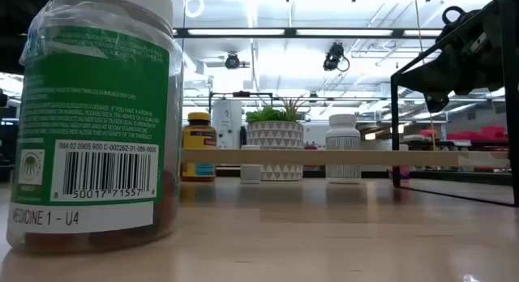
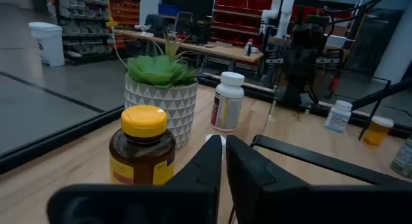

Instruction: Pick and place medicine bottles onto shelf by color

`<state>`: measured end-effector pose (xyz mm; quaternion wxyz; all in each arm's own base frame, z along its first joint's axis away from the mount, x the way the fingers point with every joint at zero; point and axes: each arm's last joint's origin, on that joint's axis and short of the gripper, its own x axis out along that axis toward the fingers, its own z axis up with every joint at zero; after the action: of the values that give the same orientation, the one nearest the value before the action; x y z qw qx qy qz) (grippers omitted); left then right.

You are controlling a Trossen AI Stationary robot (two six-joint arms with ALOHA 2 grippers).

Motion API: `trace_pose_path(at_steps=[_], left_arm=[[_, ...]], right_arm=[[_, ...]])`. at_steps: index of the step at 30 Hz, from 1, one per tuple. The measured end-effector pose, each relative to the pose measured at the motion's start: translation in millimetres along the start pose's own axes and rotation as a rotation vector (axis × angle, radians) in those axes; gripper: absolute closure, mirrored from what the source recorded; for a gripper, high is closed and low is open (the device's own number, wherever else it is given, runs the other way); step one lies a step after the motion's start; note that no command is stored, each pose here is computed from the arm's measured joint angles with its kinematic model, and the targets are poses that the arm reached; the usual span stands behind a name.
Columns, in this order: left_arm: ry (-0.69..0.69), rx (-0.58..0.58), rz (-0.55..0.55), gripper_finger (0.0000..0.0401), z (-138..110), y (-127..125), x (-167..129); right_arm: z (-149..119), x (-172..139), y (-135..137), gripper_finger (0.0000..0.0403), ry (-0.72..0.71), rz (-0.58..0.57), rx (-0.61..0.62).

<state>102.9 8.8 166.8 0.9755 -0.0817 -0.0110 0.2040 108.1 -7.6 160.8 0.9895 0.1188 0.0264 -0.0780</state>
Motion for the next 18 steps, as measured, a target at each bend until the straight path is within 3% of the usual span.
trace_pose_path(at_steps=[18], left_arm=[[0.001, 0.000, 0.000, 0.0369, -0.2, 0.0, 0.0]], right_arm=[[0.1, 0.0, 0.0, 0.0380, 0.000, 0.000, 0.000]])
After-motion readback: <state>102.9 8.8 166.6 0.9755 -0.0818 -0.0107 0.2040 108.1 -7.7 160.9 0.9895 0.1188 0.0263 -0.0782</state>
